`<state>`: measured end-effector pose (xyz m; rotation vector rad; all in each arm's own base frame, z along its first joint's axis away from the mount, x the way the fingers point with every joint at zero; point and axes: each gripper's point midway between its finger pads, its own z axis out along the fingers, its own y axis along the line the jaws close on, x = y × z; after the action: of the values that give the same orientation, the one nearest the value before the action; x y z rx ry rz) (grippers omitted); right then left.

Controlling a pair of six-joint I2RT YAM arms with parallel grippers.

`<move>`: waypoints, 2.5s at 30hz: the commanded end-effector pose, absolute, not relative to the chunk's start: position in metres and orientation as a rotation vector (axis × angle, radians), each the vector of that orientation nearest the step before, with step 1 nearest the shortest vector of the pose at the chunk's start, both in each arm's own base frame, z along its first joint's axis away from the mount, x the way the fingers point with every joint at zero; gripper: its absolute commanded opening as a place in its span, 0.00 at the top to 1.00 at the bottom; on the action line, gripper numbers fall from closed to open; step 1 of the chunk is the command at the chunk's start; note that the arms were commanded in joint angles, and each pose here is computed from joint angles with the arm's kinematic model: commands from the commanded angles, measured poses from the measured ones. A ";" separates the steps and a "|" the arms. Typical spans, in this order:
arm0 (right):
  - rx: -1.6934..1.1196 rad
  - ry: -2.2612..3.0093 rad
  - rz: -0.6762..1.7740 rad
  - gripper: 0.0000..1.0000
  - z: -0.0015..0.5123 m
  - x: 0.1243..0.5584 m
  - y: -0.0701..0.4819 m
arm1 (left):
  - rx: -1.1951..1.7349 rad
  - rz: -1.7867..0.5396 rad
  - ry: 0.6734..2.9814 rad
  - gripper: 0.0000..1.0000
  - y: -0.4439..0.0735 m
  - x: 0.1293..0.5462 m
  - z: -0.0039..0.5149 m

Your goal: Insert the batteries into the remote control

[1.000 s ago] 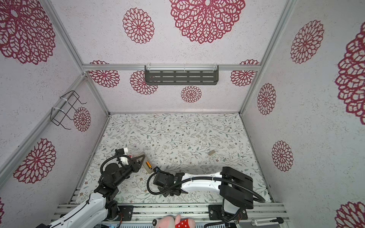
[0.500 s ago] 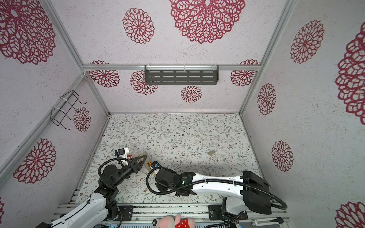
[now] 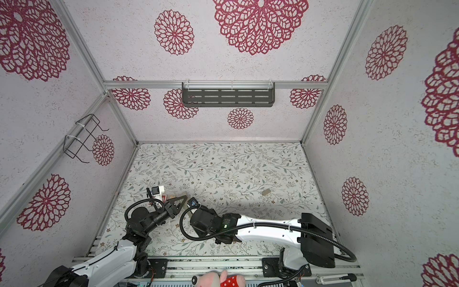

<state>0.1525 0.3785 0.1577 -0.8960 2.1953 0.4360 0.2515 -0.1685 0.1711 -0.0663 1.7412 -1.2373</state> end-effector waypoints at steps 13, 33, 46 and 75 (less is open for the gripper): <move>-0.823 2.180 0.354 1.00 0.168 0.176 0.380 | -0.032 -1.261 1.696 1.00 -0.173 0.250 0.182; -0.838 2.185 0.386 1.00 0.166 0.181 0.391 | -0.024 -1.310 1.698 1.00 -0.184 0.254 0.179; -0.853 2.216 0.404 1.00 0.156 0.181 0.395 | -0.019 -1.317 1.703 1.00 -0.187 0.253 0.177; -0.839 2.253 0.410 0.95 0.152 0.186 0.399 | -0.010 -1.389 1.686 1.00 -0.195 0.250 0.181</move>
<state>0.1778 0.3922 0.1366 -0.8861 2.2697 0.3836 0.2557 -0.1859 0.1543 -0.0700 1.7805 -1.3065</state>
